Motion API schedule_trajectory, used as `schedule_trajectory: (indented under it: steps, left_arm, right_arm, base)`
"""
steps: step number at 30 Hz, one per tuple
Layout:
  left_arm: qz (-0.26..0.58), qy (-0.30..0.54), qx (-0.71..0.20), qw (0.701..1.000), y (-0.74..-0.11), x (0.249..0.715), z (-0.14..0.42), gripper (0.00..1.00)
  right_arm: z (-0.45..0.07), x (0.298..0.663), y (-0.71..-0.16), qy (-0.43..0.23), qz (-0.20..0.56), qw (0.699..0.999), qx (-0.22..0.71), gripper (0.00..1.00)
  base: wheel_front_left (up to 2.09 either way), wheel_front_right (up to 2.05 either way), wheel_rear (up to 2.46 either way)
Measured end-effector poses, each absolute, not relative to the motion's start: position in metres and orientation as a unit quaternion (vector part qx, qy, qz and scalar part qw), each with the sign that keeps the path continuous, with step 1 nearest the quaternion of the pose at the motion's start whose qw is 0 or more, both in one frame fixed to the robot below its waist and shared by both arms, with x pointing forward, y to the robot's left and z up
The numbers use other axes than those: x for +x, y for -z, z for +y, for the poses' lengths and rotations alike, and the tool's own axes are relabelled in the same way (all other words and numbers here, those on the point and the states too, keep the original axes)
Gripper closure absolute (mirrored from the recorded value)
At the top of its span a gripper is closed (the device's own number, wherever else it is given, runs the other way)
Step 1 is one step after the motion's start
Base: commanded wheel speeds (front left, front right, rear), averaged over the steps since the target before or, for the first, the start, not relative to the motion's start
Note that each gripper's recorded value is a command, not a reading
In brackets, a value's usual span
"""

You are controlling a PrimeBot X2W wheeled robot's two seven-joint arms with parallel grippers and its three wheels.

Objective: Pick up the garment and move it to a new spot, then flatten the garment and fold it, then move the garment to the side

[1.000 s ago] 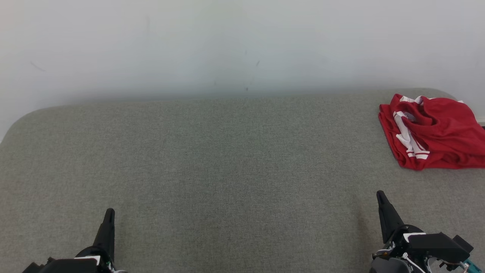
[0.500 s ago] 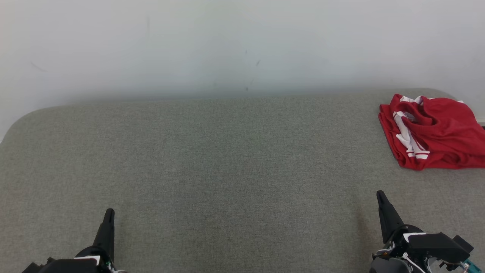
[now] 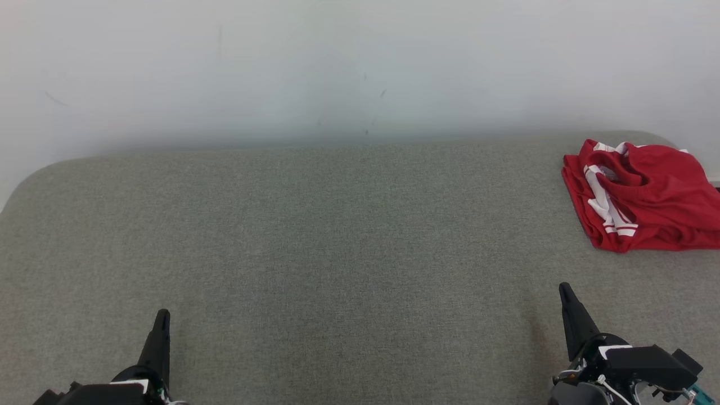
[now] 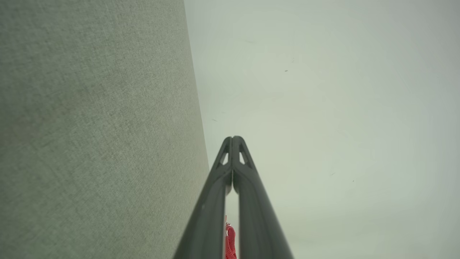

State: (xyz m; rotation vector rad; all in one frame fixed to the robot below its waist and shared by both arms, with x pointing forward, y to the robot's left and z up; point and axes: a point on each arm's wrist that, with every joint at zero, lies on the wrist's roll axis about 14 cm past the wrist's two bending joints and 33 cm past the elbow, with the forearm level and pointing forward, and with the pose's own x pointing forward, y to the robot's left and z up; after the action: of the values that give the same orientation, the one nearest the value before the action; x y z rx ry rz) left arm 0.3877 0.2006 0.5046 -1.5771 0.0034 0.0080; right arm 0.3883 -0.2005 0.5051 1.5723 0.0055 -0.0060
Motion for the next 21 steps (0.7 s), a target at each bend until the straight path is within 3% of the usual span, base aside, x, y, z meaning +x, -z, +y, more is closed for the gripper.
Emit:
schedule_trajectory:
  steps: [21]
  left_arm:
    - [0.002,-0.003,-0.710,0.704,-0.5047,0.3876,0.2003,1.00]
  right_arm:
    - [-0.2005,0.3883,-0.5052,0.003,0.002,0.707,0.708,1.00]
  base:
    - [0.00,0.00,0.00]
